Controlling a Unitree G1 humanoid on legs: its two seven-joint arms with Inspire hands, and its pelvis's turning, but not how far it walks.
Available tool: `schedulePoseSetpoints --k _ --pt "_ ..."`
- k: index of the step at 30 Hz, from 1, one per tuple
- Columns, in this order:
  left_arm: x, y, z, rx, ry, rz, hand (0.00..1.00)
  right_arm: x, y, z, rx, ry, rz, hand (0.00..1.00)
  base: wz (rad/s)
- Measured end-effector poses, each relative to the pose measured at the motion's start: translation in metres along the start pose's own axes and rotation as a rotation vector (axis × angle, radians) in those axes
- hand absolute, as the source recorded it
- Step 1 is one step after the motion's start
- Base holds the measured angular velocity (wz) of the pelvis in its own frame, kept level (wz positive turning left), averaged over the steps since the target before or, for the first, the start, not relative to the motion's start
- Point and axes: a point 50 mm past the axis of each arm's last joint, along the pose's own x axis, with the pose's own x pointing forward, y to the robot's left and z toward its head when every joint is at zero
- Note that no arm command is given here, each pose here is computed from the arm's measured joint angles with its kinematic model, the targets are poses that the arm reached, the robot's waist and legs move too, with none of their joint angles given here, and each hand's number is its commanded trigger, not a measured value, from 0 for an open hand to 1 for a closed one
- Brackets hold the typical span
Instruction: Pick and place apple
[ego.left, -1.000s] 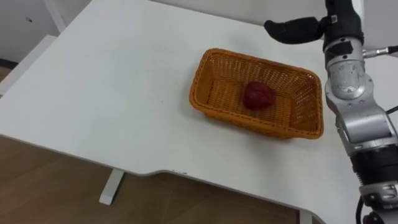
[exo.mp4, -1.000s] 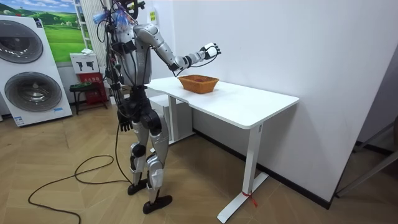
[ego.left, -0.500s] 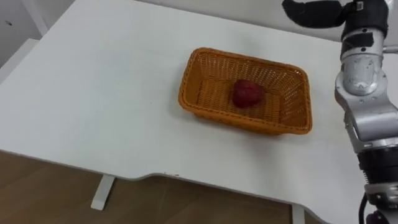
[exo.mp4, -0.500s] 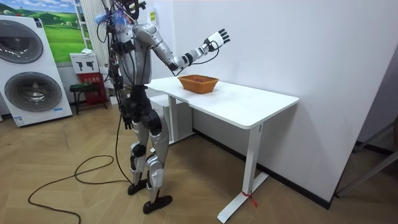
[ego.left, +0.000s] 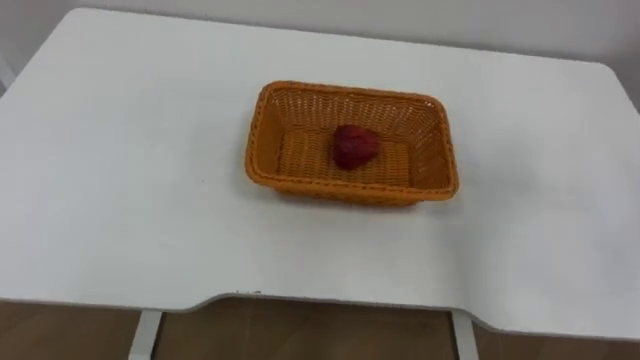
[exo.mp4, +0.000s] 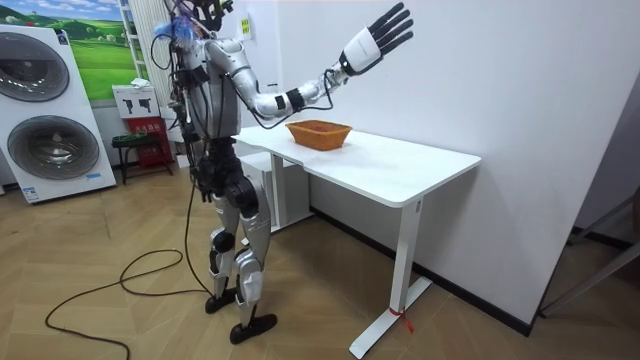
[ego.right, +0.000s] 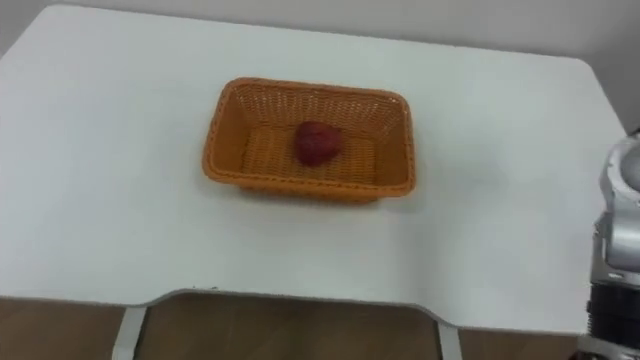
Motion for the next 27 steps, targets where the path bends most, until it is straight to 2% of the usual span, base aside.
schedulePoseSetpoints --k 2,4,8,10,12,14,15,16,17,20,27 --pt "0.0 0.001 0.001 -0.004 -0.002 0.01 0.0 0.002 -0.019 -0.017 -0.042 0.058 -0.095 0.0 -0.08" --pt "0.0 0.003 0.001 -0.026 -0.001 0.021 0.0 0.001 -0.052 -0.046 -0.108 0.175 -0.214 0.0 -0.02" --pt "0.001 0.003 0.002 -0.078 0.007 0.026 0.0 -0.013 -0.098 -0.088 -0.169 0.405 -0.358 0.0 -0.09" --pt "0.001 0.002 0.002 -0.097 0.014 0.025 0.0 -0.032 -0.129 -0.115 -0.231 0.562 -0.44 0.0 0.0" --pt "0.001 0.002 0.003 -0.097 0.008 0.026 0.0 -0.051 -0.146 -0.135 -0.28 0.681 -0.492 0.0 -0.08" --pt "0.001 0.001 0.005 -0.097 0.003 0.025 0.0 -0.075 -0.163 -0.152 -0.339 0.807 -0.529 0.0 -0.09" --pt "0.001 0.001 0.011 -0.102 -0.013 0.024 0.0 -0.096 -0.176 -0.162 -0.388 0.893 -0.54 0.0 0.0" --pt "0.002 0.002 0.013 -0.105 -0.015 0.023 0.0 -0.118 -0.184 -0.171 -0.44 0.978 -0.53 0.0 0.0" --pt "0.002 0.001 0.012 -0.106 -0.011 0.02 0.0 -0.129 -0.187 -0.175 -0.462 1.02 -0.519 0.0 -0.05" --pt "0.003 -0.005 0.022 -0.117 -0.031 -0.002 0.0 -0.186 -0.196 -0.19 -0.589 1.253 -0.379 0.0 -0.08" --pt "0.002 -0.01 0.018 -0.111 -0.011 -0.05 0.0 -0.244 -0.208 -0.194 -0.717 1.476 -0.008 0.0 -0.01"
